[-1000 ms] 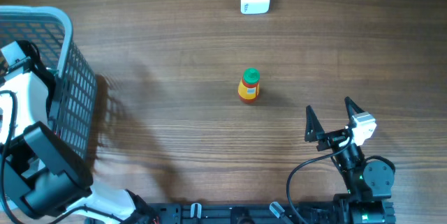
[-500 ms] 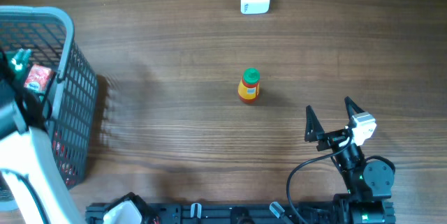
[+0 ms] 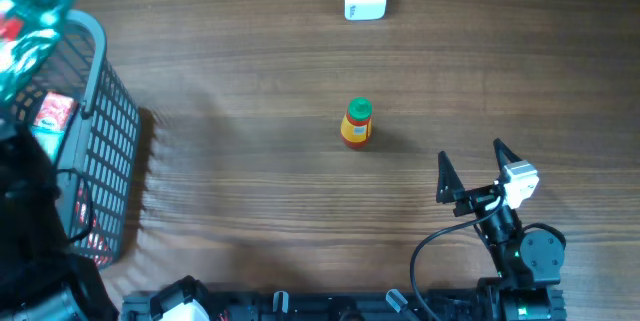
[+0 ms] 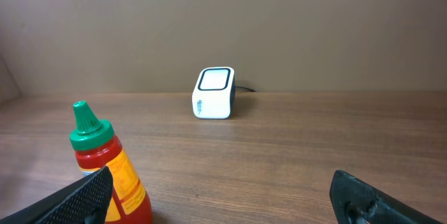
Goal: Scan the item barcode
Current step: 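Reach the left gripper into the basket and grasp the green glove pack, then carry the glove pack out and drop it beside the chili bottle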
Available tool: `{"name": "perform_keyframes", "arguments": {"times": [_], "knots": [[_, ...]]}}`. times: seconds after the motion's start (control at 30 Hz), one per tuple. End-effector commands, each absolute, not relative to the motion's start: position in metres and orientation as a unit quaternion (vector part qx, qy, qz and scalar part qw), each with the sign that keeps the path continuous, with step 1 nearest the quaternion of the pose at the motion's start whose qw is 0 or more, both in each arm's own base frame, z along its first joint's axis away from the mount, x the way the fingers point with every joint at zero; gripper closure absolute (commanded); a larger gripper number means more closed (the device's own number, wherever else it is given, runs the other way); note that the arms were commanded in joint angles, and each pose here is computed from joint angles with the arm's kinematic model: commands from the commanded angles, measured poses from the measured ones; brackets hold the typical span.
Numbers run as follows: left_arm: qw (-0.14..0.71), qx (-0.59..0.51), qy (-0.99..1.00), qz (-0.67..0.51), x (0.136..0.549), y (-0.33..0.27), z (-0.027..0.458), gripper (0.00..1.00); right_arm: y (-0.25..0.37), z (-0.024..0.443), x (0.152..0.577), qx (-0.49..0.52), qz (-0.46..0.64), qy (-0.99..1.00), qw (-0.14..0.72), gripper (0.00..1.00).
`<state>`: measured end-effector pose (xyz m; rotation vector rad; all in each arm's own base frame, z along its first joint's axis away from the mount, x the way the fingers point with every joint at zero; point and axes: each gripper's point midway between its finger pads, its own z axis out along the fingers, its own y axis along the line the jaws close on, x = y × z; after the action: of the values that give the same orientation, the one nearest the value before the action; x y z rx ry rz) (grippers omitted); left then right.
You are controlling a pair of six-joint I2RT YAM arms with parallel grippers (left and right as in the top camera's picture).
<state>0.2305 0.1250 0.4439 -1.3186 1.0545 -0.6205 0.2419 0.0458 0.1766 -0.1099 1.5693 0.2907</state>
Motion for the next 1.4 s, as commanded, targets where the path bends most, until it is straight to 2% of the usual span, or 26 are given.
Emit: {"name": "perform_keyframes", "arguments": {"times": [0.0,0.3,0.43,0.63,1.03,1.2,1.37], "knots": [[0.603,-0.454,0.561,-0.340,0.258,0.069,0.452,0.96,0.044,0.178,0.242,-0.040,0.131,0.702,0.699,0.00],[0.601,-0.243,0.680,-0.344,0.274,-0.022,0.452,0.96,0.044,0.178,0.242,-0.040,0.131,0.702,0.699,0.00],[0.565,-0.203,0.736,-0.315,0.290,-0.047,0.421,0.96,0.044,0.178,0.242,-0.040,0.131,0.702,0.699,0.00],[0.460,-0.126,0.844,-0.244,0.314,-0.086,0.339,0.96,0.044,0.178,0.242,-0.040,0.131,0.702,0.699,0.00],[0.194,-0.199,0.954,-0.110,0.328,-0.084,0.168,0.96,0.044,0.178,0.242,-0.040,0.131,0.702,0.699,0.00],[0.135,-0.249,0.955,-0.091,0.325,-0.087,0.125,0.96,0.044,0.178,0.242,-0.040,0.131,0.702,0.699,0.00],[0.124,-0.210,0.966,-0.089,0.317,-0.110,0.113,0.96,0.044,0.178,0.242,-0.040,0.131,0.702,0.699,0.00]]}}
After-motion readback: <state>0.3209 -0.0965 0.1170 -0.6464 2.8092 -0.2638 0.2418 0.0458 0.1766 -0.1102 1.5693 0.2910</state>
